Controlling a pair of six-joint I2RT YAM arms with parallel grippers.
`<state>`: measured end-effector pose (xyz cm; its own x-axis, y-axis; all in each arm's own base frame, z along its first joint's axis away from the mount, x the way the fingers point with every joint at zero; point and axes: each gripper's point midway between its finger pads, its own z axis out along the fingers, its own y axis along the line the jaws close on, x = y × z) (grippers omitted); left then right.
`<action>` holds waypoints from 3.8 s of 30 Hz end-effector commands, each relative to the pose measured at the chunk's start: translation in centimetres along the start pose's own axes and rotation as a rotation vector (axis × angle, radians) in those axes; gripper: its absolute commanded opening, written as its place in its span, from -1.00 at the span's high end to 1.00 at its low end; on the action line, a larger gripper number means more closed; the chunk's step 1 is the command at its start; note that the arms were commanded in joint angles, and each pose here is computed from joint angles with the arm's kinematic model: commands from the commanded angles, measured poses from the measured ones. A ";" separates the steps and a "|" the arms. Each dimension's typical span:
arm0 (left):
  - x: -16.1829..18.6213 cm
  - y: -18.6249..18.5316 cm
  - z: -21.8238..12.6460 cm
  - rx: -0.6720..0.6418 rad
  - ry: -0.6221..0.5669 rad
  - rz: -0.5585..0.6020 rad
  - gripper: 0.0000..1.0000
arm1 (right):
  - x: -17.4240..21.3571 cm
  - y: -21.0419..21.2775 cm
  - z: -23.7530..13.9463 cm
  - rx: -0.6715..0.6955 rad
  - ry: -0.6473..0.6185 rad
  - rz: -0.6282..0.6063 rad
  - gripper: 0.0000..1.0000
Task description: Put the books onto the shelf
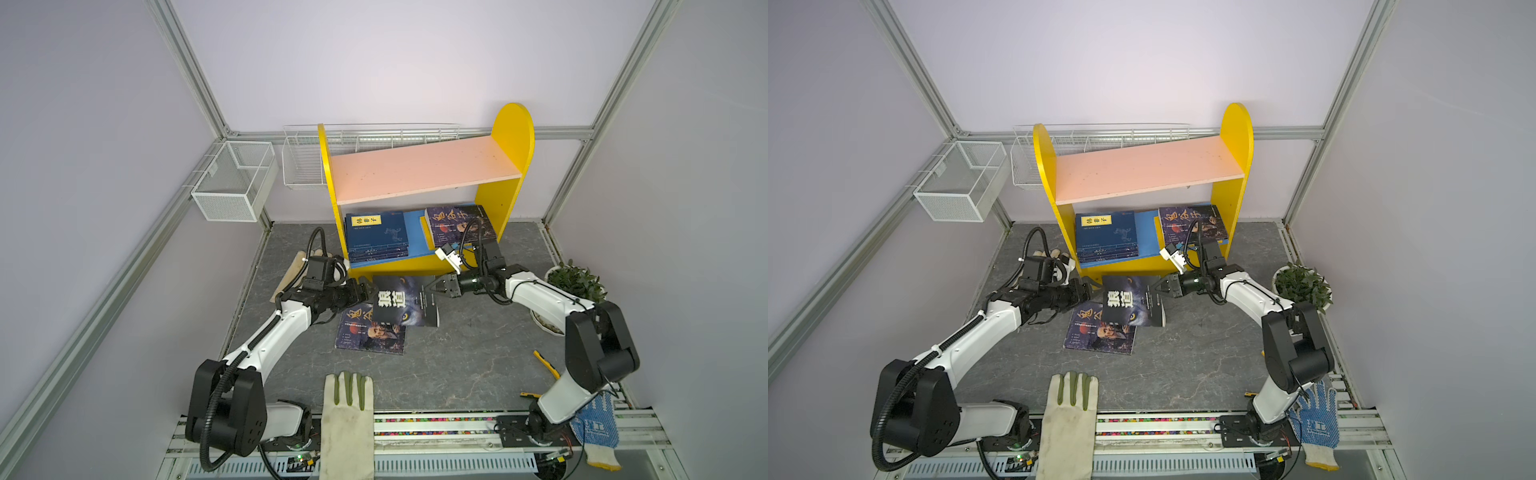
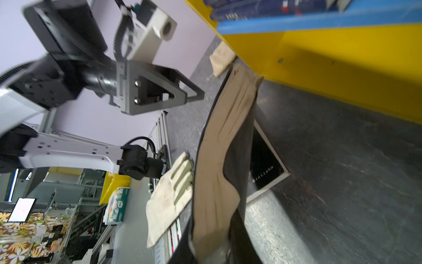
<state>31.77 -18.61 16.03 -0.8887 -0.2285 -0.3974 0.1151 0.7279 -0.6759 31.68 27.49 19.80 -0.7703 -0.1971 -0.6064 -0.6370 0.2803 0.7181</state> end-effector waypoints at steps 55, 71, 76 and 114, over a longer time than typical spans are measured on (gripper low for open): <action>-9.2 -24.6 0.7 0.569 -0.367 0.278 1.00 | -5.4 -6.5 -23.9 0.865 -0.697 0.248 -0.06; -11.9 -24.3 9.0 0.430 -0.480 0.081 1.00 | -5.4 -5.5 -23.9 0.863 -0.683 0.215 -0.07; -12.8 -24.9 10.7 0.417 -0.488 0.083 1.00 | -5.2 -5.2 -24.0 0.866 -0.684 0.211 -0.07; -11.3 -22.3 15.7 -0.005 -0.301 0.177 -1.00 | -4.4 -5.6 -19.8 0.906 -0.493 0.192 -0.08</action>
<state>45.80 -43.90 23.62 -0.7220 -0.3112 -0.6180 0.2320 0.7326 -0.6400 37.98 7.49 25.03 -0.6192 0.3368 -0.7093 -0.0622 0.8794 0.4719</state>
